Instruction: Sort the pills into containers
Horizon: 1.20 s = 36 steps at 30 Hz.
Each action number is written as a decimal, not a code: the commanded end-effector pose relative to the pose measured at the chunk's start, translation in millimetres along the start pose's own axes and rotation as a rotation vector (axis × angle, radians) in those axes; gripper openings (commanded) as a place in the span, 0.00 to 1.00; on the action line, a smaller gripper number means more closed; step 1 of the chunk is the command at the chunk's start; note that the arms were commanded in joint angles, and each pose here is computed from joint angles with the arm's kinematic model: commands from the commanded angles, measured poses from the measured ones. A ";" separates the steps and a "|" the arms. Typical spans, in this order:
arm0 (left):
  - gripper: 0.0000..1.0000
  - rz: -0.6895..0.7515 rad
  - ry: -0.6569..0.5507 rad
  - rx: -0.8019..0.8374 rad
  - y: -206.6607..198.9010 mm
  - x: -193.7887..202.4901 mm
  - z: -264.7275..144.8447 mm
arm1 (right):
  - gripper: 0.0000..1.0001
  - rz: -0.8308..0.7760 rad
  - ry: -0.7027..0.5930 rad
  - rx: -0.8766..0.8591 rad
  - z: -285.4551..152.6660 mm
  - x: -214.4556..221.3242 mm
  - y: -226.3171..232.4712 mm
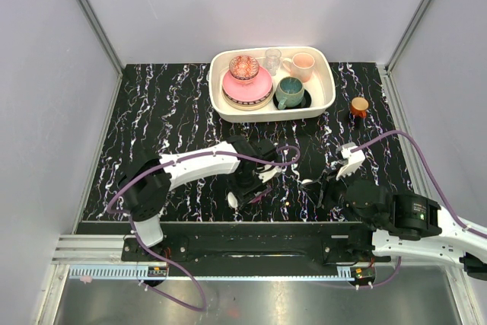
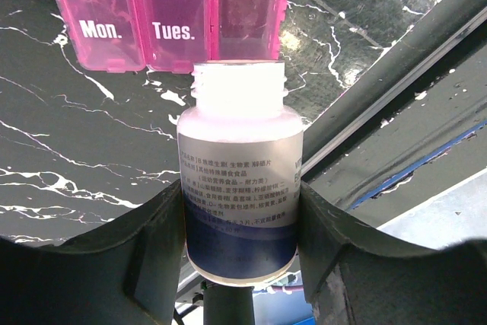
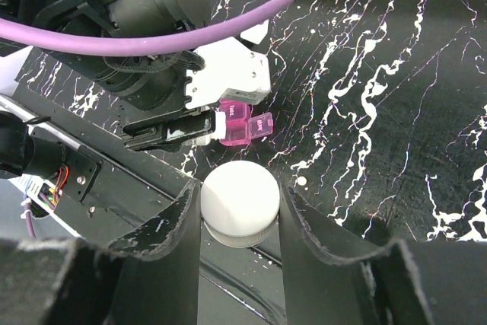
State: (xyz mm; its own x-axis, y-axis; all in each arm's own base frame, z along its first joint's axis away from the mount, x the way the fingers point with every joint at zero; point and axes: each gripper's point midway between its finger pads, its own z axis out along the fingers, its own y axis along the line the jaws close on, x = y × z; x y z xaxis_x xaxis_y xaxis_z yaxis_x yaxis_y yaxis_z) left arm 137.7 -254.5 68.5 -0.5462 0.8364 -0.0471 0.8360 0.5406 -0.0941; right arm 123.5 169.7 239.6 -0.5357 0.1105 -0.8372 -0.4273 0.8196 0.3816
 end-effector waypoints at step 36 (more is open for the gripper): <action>0.00 0.039 0.069 -0.018 6.2 0.8 -7.1 | 0.00 0.023 -0.023 0.005 -3.7 -4.7 -3.2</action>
State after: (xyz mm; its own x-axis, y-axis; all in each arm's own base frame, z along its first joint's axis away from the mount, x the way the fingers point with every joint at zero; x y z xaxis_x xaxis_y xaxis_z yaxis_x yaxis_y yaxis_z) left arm 134.4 -246.8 65.9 -0.5195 0.8539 0.0299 0.8490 0.5198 -0.0949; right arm 122.4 166.5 238.3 -0.5395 0.1118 -0.8345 -0.4233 0.8207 0.3837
